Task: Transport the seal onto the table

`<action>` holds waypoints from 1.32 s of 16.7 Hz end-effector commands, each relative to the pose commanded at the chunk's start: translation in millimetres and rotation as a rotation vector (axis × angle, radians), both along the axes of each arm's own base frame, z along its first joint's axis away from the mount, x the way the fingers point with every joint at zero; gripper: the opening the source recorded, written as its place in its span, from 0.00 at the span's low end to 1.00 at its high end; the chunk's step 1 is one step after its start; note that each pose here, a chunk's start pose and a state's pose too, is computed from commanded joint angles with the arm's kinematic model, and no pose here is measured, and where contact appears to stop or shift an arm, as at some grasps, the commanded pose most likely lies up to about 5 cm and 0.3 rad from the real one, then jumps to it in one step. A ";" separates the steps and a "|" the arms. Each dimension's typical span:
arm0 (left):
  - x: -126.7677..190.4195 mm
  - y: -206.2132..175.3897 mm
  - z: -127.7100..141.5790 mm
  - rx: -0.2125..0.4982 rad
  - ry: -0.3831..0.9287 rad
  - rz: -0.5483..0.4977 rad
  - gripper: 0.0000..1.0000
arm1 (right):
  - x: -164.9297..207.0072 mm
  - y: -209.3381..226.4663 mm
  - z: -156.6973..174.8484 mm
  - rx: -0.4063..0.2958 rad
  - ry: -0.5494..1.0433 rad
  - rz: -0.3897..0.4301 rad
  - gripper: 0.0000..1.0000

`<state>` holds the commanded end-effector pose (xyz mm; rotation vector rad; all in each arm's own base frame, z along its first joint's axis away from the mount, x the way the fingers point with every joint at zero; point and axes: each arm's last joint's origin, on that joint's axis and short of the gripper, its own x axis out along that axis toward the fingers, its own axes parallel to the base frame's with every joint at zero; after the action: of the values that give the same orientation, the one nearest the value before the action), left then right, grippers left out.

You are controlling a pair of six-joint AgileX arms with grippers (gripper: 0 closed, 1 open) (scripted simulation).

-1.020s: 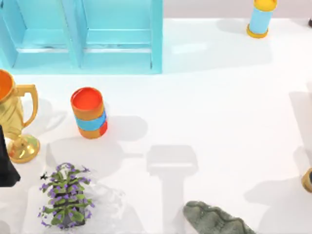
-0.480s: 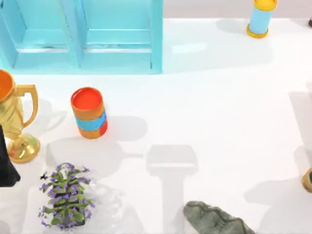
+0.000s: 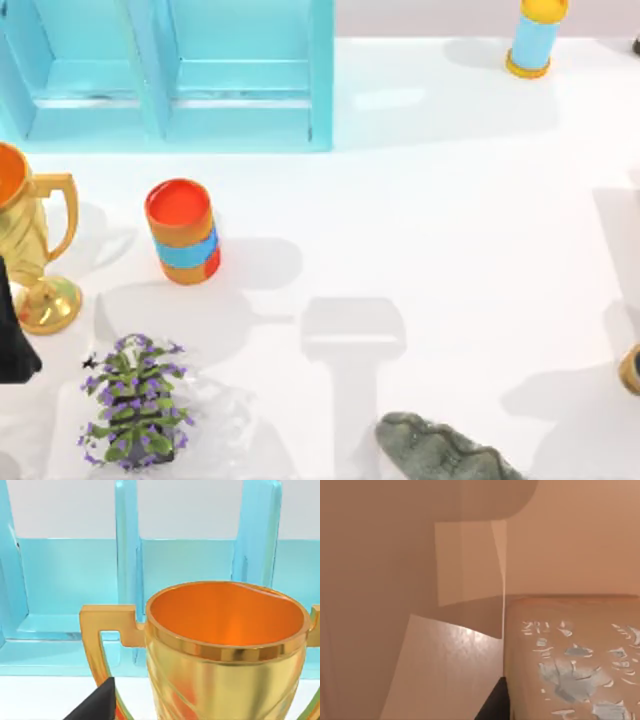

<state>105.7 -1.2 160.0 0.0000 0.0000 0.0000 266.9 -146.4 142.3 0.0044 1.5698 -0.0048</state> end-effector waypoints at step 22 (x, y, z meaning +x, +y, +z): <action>0.0 0.0 0.0 0.000 0.000 0.000 1.00 | 10.5 139.9 148.8 0.007 -0.031 -0.035 0.00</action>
<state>105.7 -1.2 160.0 0.0000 0.0000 0.0000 277.4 -6.5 291.1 0.0374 1.5384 -0.0268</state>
